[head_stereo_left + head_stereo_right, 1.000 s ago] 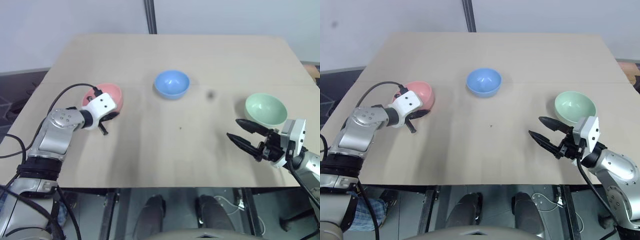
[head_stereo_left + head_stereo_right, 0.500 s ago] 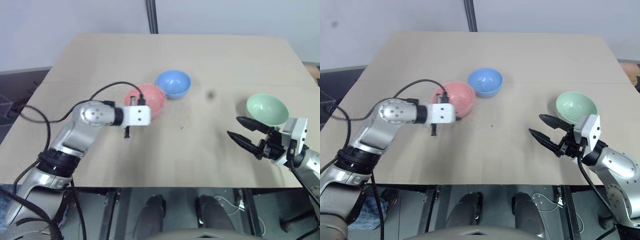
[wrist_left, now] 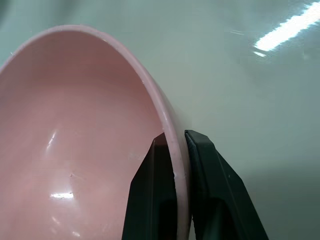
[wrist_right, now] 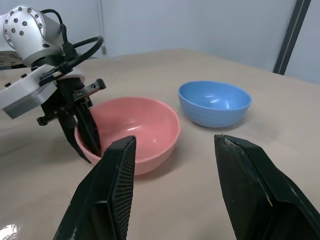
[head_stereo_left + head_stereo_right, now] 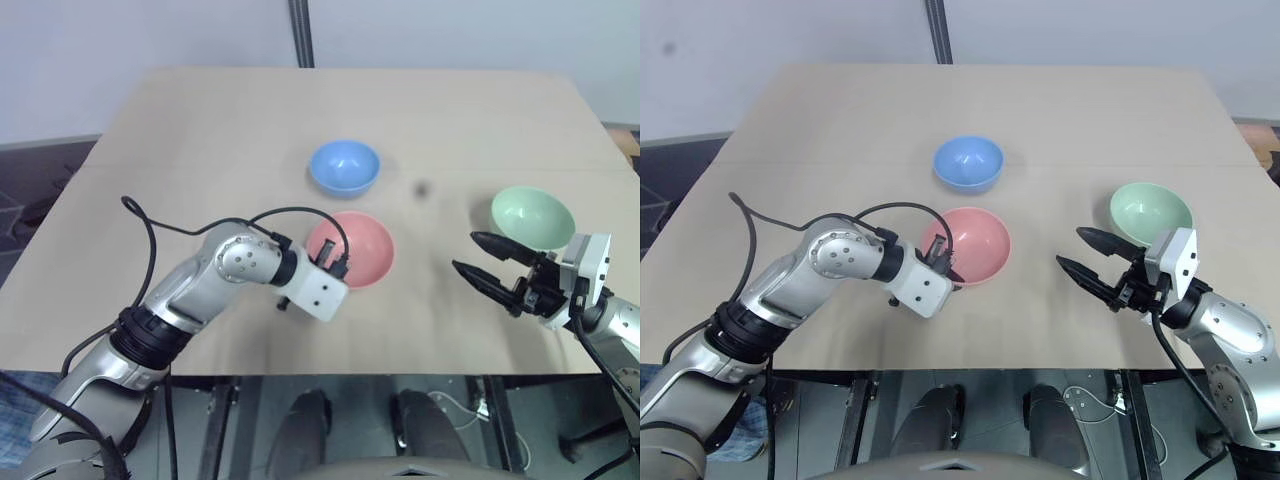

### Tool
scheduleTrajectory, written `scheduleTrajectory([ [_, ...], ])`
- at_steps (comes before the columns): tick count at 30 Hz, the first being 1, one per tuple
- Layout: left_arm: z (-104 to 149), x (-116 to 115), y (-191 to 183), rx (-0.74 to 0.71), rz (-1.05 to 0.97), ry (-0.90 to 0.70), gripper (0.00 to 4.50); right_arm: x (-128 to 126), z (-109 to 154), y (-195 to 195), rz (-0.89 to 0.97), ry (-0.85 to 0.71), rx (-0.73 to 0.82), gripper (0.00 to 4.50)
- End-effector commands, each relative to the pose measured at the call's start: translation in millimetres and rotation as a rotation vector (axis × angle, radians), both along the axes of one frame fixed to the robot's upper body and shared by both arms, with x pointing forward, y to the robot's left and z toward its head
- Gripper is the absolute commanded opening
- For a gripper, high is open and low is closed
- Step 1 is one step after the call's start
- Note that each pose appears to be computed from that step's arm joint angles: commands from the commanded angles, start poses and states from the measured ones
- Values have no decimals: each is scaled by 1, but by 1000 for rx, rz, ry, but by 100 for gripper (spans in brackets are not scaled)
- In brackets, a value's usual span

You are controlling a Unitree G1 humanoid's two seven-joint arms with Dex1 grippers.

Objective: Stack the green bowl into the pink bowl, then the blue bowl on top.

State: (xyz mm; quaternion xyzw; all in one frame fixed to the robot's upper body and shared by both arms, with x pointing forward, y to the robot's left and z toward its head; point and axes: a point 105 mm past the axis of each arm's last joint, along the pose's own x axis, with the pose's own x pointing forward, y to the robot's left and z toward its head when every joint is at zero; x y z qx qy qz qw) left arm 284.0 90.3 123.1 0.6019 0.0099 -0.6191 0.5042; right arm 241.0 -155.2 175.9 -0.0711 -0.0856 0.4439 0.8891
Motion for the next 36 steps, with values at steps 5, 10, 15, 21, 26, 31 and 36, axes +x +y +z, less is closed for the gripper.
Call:
scheduleTrajectory([
  [5,14,-1,-7,-102,-21,-46,278,0,9,2,11,-50,7,262],
  [10,40,8,-24,-325,24,-120,447,1,8,3,17,-50,7,262],
  [15,63,7,-15,-547,135,-34,447,3,7,0,15,-49,2,262],
  [21,72,-10,19,-759,298,176,447,6,5,-4,5,-47,-10,262],
  [26,82,-18,55,-928,447,287,447,13,2,-11,-26,-44,-41,262],
  [31,79,-44,91,-1012,532,417,447,38,-3,-27,-146,-42,-110,262],
  [36,78,-65,107,-986,554,471,447,63,-10,-45,-258,-39,-203,262],
])
